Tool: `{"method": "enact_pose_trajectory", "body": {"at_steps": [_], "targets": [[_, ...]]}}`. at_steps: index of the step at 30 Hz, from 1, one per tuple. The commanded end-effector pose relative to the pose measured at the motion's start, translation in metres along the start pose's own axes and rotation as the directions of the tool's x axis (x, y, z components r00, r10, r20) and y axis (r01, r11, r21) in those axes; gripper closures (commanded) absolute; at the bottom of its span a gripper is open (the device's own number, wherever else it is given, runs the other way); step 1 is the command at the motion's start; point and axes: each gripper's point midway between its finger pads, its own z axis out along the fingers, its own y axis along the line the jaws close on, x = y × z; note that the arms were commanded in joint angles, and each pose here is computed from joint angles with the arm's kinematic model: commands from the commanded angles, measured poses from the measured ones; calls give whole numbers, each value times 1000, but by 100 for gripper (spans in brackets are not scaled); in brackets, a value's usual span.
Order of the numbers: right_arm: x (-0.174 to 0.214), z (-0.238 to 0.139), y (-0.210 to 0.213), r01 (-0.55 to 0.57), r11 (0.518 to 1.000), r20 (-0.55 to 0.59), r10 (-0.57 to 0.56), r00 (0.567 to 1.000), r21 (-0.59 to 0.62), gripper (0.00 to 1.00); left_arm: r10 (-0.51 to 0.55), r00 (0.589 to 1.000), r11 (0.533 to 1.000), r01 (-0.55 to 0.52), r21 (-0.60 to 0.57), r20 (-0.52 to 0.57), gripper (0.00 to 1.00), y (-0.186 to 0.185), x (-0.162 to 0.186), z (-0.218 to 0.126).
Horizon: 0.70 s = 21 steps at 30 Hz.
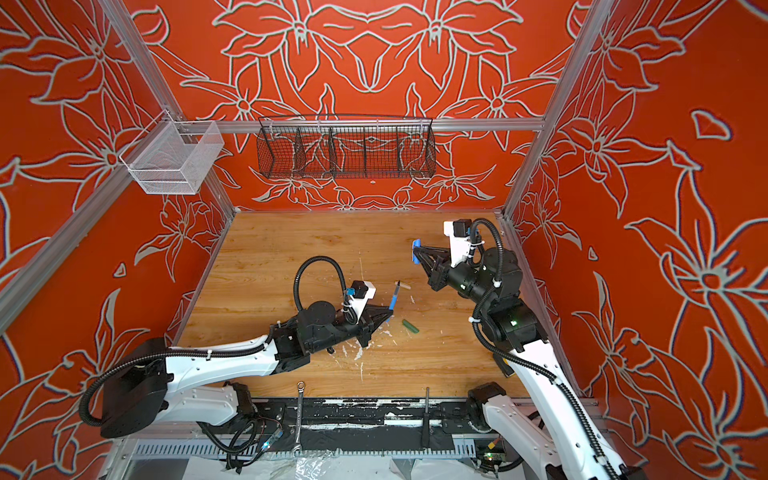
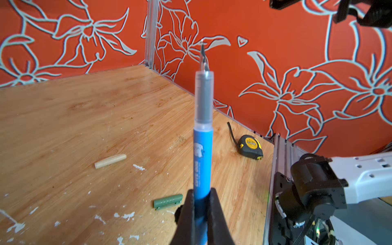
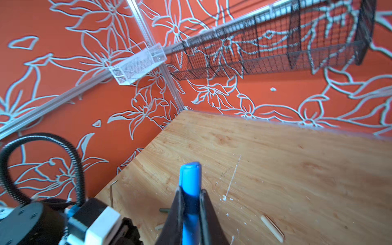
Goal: Insert the pens into the pen caps
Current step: 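Raise the blue pen upright with the left gripper while the right gripper lifts the cap, then bring the blue cap down toward the pen tip with the right gripper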
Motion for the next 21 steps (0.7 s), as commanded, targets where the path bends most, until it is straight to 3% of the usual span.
{"method": "enact_pose_trajectory", "body": {"at_steps": [1,7,12,18,21], "targets": [[-8,-4,24,51,994,65,-45,997,-98,99,26,995,999,-30,38,99,100,-11,-31,1],[-5,-10,33,81,990,134,-66,989,-111,100,117,987,993,-114,-31,111,100,-15,-39,-1],[-16,-21,32,110,990,247,-86,965,-85,100,107,981,994,-106,-17,164,100,-17,-43,0],[-23,-24,33,131,990,247,-113,962,-58,100,92,983,996,-91,-11,162,100,-18,-37,10],[-23,-22,33,120,991,243,-101,965,-66,100,138,979,990,-130,-61,148,100,-16,-37,14]]}}
